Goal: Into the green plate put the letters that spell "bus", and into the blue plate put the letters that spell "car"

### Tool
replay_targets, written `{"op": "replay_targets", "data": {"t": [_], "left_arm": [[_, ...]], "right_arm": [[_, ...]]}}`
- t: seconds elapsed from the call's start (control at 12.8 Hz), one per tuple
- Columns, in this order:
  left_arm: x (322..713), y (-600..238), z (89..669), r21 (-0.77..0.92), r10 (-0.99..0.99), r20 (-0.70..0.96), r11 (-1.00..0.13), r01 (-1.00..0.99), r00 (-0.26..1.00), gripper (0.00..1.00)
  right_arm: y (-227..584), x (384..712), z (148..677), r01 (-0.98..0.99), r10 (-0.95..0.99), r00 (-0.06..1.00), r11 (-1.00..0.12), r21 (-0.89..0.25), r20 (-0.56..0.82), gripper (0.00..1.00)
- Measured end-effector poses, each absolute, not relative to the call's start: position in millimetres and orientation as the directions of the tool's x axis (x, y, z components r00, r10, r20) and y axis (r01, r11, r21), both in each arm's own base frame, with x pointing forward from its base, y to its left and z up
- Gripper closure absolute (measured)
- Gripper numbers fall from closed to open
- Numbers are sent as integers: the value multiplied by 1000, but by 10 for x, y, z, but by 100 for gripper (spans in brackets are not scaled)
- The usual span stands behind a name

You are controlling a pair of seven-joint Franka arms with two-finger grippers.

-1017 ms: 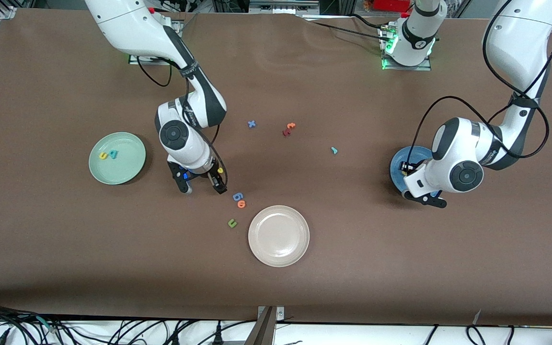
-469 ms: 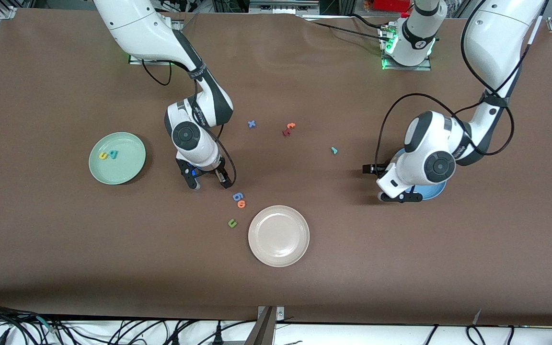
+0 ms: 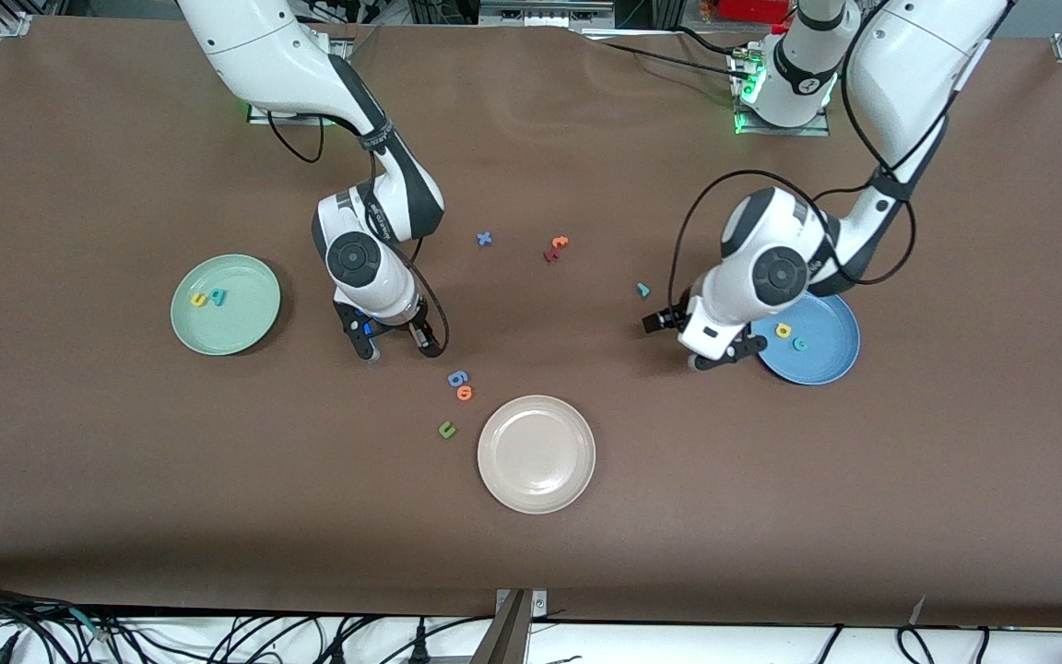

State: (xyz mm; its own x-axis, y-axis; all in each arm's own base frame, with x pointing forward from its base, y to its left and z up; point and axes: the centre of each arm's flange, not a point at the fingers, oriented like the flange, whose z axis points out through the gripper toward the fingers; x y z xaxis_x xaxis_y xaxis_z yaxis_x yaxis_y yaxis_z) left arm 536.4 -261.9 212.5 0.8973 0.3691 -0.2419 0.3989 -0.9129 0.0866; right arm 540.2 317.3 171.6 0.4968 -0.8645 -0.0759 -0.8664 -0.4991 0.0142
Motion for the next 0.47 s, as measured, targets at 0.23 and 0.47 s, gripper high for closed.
{"op": "replay_targets", "data": {"t": [0.23, 0.47], "left_arm": [[5025, -2943, 1988, 90, 406, -243, -895, 437, 881, 0], [4751, -3064, 1831, 41, 435, -199, -891, 451, 878, 0]], "right_arm": [[3180, 5415, 1774, -865, -863, 500, -501, 5, -76, 63], [3181, 5416, 1783, -865, -863, 500, -502, 4, -77, 78]]}}
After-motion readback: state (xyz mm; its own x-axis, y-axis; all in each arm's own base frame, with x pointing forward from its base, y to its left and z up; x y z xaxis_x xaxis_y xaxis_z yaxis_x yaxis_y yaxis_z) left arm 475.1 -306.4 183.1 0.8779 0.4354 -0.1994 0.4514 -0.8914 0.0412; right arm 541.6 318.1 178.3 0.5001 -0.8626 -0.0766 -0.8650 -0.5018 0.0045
